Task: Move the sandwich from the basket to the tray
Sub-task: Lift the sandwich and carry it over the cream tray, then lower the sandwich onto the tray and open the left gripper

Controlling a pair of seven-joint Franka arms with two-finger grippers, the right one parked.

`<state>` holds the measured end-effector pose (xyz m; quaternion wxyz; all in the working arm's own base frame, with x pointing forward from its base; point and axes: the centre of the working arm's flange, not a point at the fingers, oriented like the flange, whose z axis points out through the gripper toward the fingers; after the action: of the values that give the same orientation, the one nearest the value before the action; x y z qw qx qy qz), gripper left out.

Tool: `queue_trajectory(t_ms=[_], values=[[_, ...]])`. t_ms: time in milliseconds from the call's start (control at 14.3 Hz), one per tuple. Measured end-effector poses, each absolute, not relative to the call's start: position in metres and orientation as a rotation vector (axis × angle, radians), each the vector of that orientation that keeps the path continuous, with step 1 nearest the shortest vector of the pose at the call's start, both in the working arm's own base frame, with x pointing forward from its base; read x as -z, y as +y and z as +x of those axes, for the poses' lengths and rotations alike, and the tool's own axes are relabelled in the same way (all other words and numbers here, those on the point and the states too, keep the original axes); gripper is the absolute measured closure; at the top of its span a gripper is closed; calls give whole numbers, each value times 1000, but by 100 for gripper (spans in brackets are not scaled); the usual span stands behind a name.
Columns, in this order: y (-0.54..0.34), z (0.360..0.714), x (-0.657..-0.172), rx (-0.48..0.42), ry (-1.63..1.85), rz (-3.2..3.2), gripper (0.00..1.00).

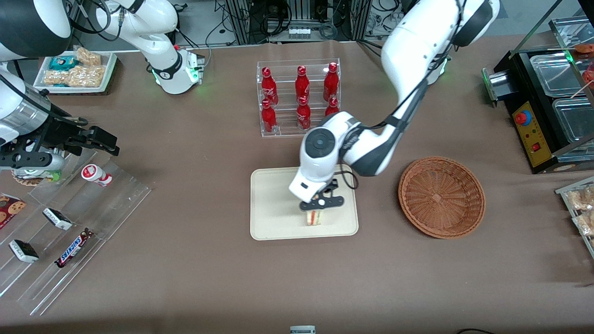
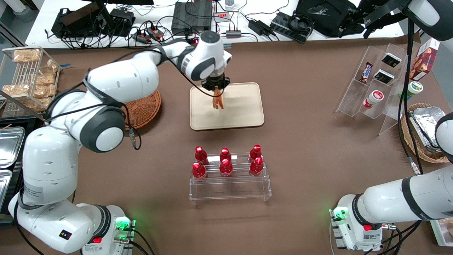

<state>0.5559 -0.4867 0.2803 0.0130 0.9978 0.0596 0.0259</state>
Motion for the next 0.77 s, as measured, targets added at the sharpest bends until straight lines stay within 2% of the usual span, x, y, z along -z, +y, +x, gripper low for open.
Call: queue_trajectory(t_ms=[420, 560, 770], values=[[-507, 542, -244, -77, 220, 3089, 85], [-509, 540, -240, -74, 229, 3088, 70], [-511, 549, -263, -119, 247, 3060, 42]])
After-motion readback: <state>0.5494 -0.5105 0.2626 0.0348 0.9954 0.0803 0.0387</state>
